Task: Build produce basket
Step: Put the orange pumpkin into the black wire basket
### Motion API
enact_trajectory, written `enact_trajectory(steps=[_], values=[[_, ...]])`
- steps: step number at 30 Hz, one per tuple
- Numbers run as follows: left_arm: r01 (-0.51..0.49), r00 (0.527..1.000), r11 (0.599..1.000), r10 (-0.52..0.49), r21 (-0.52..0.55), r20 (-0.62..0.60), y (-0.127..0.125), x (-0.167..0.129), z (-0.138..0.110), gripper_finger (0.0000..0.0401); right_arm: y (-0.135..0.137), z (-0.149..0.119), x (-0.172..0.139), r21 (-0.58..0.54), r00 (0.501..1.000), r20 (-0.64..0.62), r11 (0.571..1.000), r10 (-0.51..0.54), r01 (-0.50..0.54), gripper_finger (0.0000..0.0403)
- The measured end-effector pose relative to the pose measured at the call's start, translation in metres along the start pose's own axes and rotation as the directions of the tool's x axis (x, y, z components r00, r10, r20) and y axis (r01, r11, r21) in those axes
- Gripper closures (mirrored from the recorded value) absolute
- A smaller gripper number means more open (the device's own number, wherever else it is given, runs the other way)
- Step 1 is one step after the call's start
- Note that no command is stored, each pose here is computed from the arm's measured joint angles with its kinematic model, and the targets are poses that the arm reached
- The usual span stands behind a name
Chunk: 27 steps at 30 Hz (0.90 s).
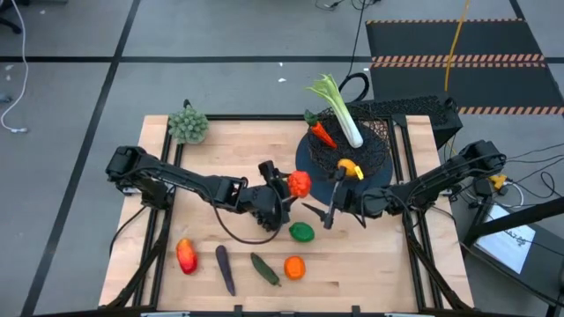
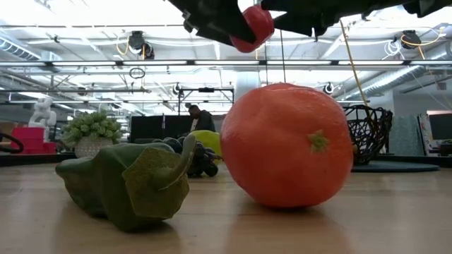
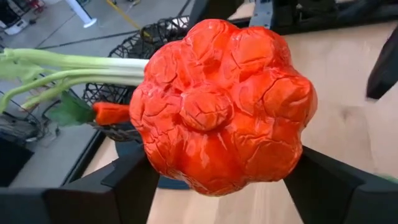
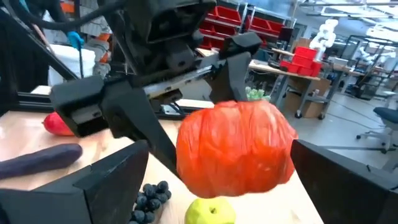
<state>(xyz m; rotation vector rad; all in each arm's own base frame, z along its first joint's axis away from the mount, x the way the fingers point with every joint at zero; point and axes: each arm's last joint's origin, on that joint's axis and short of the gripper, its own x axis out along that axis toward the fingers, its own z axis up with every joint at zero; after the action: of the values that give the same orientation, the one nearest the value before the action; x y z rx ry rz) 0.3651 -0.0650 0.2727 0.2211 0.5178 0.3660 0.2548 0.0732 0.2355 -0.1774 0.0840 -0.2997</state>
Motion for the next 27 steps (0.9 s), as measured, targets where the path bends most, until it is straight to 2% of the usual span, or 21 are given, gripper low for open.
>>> enact_trajectory(steps=[5,14,22,27], values=[[0.044,0.999,0.996,-0.042,-0.083,0.034,-0.0005,0.0004,0.0038,0.01,-0.001,-0.0003,0.0,-0.014,0.999,-0.006,0.999,-0.032,0.032,0.0012],[0.059,0.998,0.992,-0.054,-0.114,0.044,-0.0013,0.0008,0.0046,0.01,-0.0008,0.0,0.0,-0.049,1.0,-0.003,0.998,-0.027,0.027,0.0039],[0.075,0.997,0.99,-0.071,-0.122,0.042,-0.0069,0.0092,0.0007,0.01,-0.0004,-0.0023,-0.0003,-0.064,0.999,-0.016,0.998,-0.029,0.028,0.0081],[0.07,0.997,0.989,-0.065,-0.13,0.044,-0.0073,0.0087,0.0009,0.0092,-0.0005,-0.0026,-0.0004,-0.068,0.999,-0.021,0.997,-0.026,0.025,0.0087]])
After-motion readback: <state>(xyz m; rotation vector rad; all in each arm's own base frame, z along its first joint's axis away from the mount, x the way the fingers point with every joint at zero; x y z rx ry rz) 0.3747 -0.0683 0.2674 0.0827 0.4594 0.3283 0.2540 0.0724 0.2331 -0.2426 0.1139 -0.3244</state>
